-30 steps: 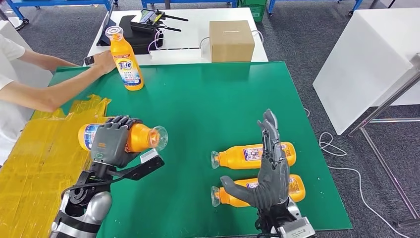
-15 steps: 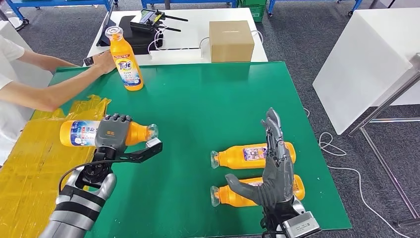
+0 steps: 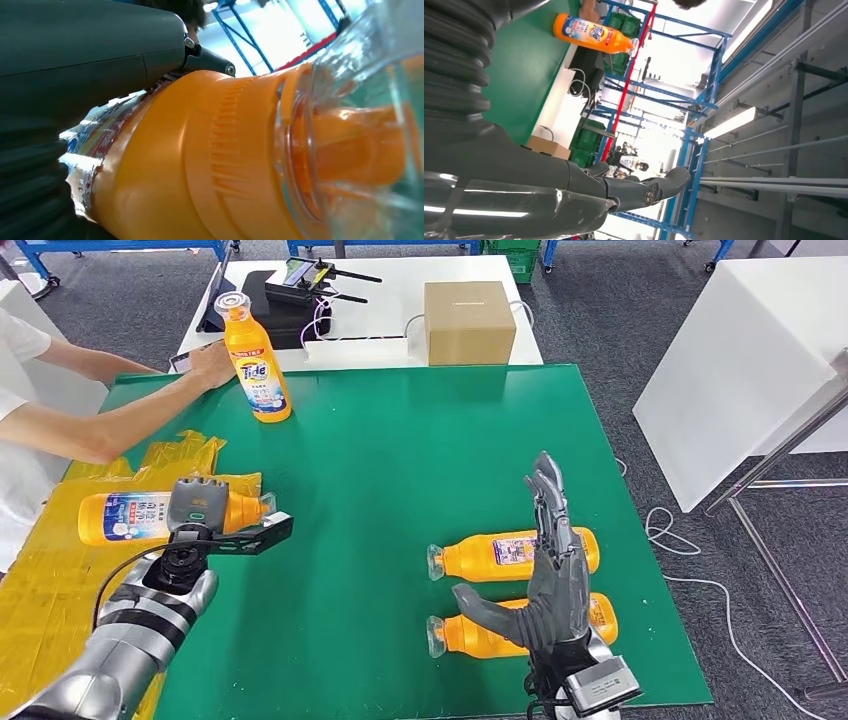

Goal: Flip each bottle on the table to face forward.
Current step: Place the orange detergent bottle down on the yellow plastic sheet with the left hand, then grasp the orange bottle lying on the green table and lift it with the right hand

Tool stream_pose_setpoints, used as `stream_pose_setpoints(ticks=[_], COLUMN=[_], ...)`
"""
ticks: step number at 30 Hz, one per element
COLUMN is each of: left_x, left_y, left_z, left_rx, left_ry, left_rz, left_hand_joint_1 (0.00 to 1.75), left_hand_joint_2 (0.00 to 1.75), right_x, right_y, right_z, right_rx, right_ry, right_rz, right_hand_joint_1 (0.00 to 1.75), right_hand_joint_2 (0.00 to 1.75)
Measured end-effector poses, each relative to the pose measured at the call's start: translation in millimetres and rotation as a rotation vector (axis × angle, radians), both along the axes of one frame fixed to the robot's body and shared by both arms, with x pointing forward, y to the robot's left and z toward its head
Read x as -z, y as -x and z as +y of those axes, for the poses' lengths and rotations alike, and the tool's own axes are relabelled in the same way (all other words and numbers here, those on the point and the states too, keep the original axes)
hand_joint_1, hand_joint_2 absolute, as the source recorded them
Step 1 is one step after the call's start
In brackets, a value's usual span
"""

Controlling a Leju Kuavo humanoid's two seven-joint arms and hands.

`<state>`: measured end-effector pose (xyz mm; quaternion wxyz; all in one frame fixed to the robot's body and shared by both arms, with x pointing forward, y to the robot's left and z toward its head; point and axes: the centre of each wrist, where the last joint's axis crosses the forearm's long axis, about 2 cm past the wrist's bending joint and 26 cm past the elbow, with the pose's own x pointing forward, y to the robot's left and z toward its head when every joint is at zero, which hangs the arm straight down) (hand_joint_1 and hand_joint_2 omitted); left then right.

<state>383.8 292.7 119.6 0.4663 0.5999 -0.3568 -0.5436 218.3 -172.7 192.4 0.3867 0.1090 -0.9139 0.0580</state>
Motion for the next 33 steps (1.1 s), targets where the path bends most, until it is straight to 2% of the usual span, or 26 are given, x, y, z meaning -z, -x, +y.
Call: stream_pose_setpoints(ticks=[3, 7, 10, 11, 14, 15, 21, 33], left_x=[5.5, 11.4, 15.3, 16.1, 17.3, 17.6, 19.2, 24.1], left_y=[-3.3, -4.1, -2.8, -2.5, -2.3, -2.2, -1.5, 4.8], left_z=[11, 24, 28, 29, 30, 30, 29, 31], left_rx=[-0.013, -0.008, 0.01, 0.012, 0.008, 0.008, 0.042, 0.012], left_ry=[0.01, 0.07, 0.108, 0.115, 0.129, 0.138, 0.261, 0.358], left_rz=[0.039, 0.076, 0.081, 0.079, 0.078, 0.079, 0.096, 0.058], left_hand_joint_1=[1.75, 1.57, 1.57, 1.27, 0.09, 0.0, 0.0, 0.0], left_hand_joint_2=[1.75, 1.75, 1.75, 1.75, 1.75, 1.75, 1.75, 1.75], right_x=[0, 1, 1, 2, 2, 2, 3, 6], right_y=[-1, -1, -2, -2, -2, -2, -2, -2], right_z=[1, 1, 1, 1, 1, 1, 1, 1], right_rx=[0.001, 0.004, 0.004, 0.004, 0.004, 0.004, 0.006, 0.01], right_ry=[0.0, -0.001, -0.001, -0.001, 0.0, 0.0, -0.004, -0.008], right_rz=[0.005, 0.014, 0.016, 0.017, 0.019, 0.02, 0.026, 0.04], right_hand_joint_1=[0.0, 0.0, 0.0, 0.0, 0.0, 0.0, 0.0, 0.0], right_hand_joint_2=[1.75, 1.75, 1.75, 1.75, 1.75, 1.75, 1.75, 1.75])
